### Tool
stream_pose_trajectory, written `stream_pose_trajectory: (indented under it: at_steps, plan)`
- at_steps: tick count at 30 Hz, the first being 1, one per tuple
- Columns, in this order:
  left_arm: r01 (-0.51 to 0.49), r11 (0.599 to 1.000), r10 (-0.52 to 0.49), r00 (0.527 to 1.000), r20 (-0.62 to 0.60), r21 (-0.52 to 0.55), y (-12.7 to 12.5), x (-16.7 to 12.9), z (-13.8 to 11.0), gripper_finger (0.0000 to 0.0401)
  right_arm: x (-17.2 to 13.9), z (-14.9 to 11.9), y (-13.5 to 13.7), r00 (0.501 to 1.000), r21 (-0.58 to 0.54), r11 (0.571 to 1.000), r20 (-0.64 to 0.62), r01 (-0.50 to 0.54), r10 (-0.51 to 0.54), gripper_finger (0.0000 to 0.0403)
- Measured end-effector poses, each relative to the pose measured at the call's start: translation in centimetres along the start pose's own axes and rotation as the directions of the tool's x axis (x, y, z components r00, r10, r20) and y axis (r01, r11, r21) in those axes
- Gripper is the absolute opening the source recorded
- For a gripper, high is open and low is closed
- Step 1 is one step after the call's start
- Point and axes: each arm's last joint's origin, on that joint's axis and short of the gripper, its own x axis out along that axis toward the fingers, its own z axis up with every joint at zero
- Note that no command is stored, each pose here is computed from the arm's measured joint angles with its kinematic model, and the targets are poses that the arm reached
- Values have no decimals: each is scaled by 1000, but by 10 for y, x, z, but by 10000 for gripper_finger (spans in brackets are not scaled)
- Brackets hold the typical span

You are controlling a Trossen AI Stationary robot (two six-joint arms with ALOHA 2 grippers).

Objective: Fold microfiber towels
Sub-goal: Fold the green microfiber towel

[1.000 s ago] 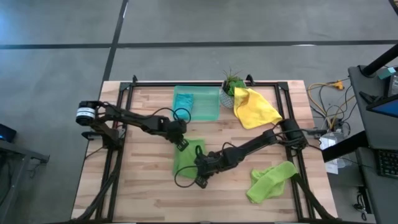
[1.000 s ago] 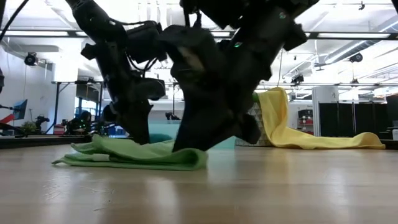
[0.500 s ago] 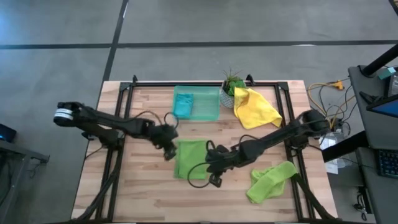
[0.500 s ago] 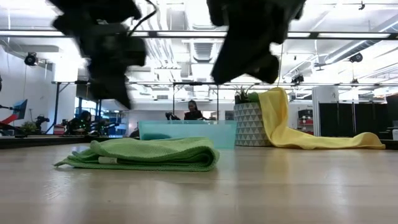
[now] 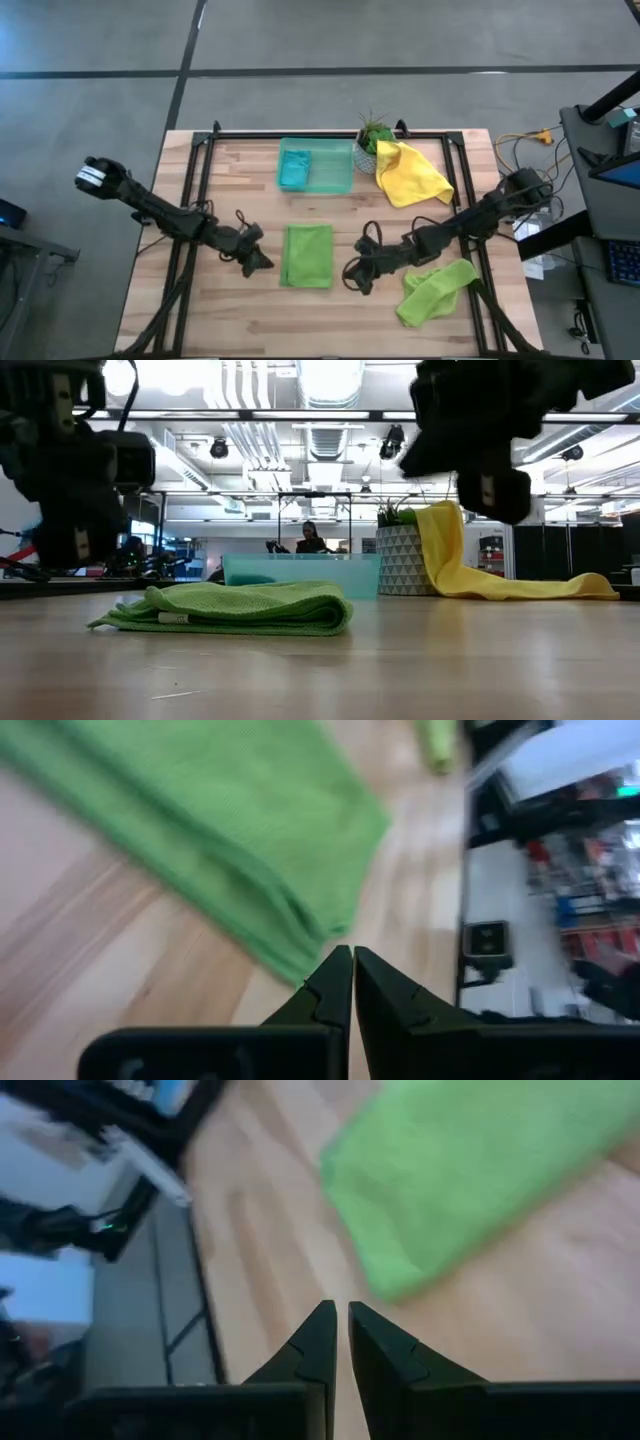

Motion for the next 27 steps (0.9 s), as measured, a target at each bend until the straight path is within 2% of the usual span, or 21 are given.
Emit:
stream_pose_trajectory:
  at_steps: [2, 4, 8, 10, 11, 14, 19, 22, 27]
  plan:
    - [46, 995, -46, 999, 3, 87, -1, 0, 0, 0, 2, -1, -1, 1000, -76, 997, 1, -3, 3, 28]
    - [73, 966, -68, 997, -31, 246, -3, 0, -1, 0, 6, -1, 0, 1000, -203, 979, -1, 0, 0, 28]
    - [91, 858, -67, 996, -66, 506, -8, 2, -1, 0, 10, 3, 3, 1000, -492, 871, 10, 0, 6, 29]
    - [87, 810, -56, 996, -70, 580, -12, 5, 1, 0, 11, 4, -1, 1000, -588, 809, 5, 16, -16, 29]
    - [93, 784, -66, 996, -66, 614, -15, 6, 3, 0, 11, 7, -2, 1000, -609, 793, 12, 21, -18, 29]
    - [129, 708, -112, 991, -70, 694, -27, 6, 8, 0, 12, 16, -10, 999, -615, 787, 20, 49, -47, 29]
    - [234, 575, -180, 971, -158, 784, -43, 6, 13, 10, 13, 29, -21, 998, -580, 814, -18, 33, -54, 29]
    - [254, 503, -132, 967, -217, 826, -46, 6, 13, 43, 14, 33, -24, 998, -565, 824, -12, 45, -63, 29]
    - [233, 282, -20, 971, -238, 930, -43, 13, 14, 134, 14, 35, -25, 998, -548, 835, -9, 50, -66, 29]
